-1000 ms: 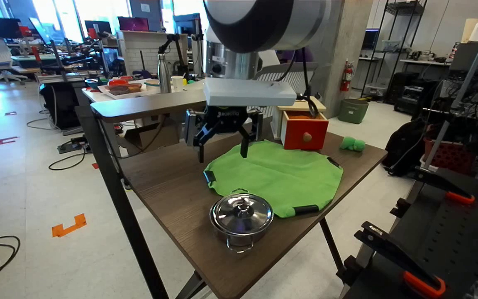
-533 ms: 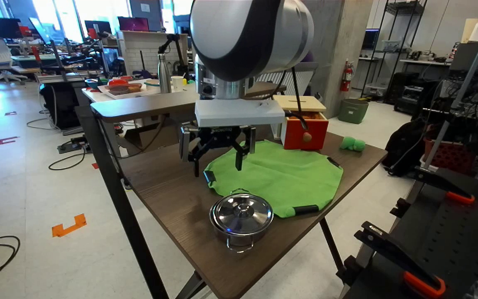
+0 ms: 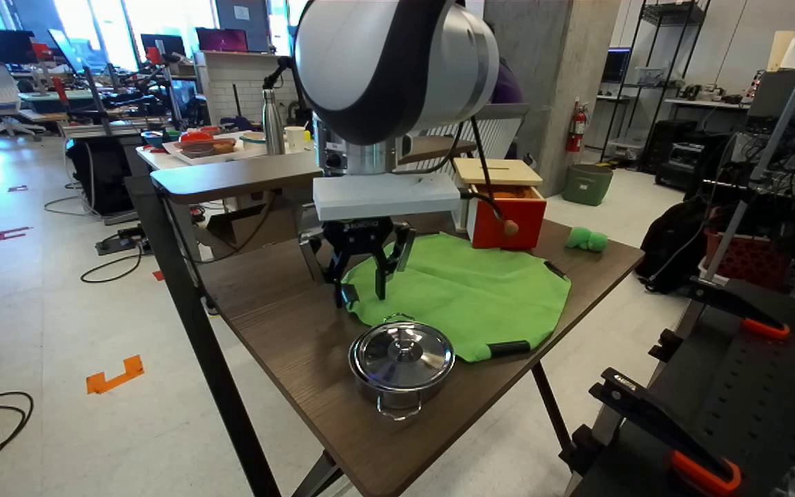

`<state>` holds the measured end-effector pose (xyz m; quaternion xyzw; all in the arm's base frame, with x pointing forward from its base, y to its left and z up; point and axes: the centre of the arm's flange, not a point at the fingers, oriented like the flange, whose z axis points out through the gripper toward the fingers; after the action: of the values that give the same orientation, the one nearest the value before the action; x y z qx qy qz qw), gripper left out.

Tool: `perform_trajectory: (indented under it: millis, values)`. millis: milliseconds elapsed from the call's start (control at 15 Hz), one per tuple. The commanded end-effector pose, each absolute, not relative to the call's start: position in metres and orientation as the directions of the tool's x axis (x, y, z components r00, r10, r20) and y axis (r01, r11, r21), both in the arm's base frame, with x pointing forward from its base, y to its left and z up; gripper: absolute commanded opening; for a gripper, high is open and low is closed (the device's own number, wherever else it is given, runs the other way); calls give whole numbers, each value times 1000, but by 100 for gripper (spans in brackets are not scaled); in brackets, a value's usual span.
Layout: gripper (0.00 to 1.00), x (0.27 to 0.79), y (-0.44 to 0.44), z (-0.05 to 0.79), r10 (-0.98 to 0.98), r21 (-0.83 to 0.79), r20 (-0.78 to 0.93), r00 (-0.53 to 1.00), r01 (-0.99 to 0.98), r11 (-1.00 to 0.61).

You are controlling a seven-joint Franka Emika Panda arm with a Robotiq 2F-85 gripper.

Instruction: Fold the green cloth

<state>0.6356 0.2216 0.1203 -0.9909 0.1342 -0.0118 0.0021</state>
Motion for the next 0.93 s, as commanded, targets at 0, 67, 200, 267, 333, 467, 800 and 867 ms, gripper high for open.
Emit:
perform_trajectory:
  millis: [0, 67, 200, 267, 333, 467, 800, 867]
  values:
    - [27, 648, 230, 119, -259, 18, 26, 966, -259, -966]
    - [18, 648, 230, 119, -256, 19, 29, 966, -257, -966]
    - [3, 648, 230, 121, -251, 14, 33, 967, -251, -968]
    - [0, 648, 229, 124, -249, 11, 36, 968, -250, -968]
    - [0, 649, 229, 128, -249, 6, 42, 968, -249, -968]
    - [0, 652, 226, 137, -250, -3, 53, 967, -251, -968]
    - [1, 662, 227, 170, -256, -43, 84, 963, -253, -966]
    - [1, 661, 227, 177, -251, -54, 86, 964, -247, -968]
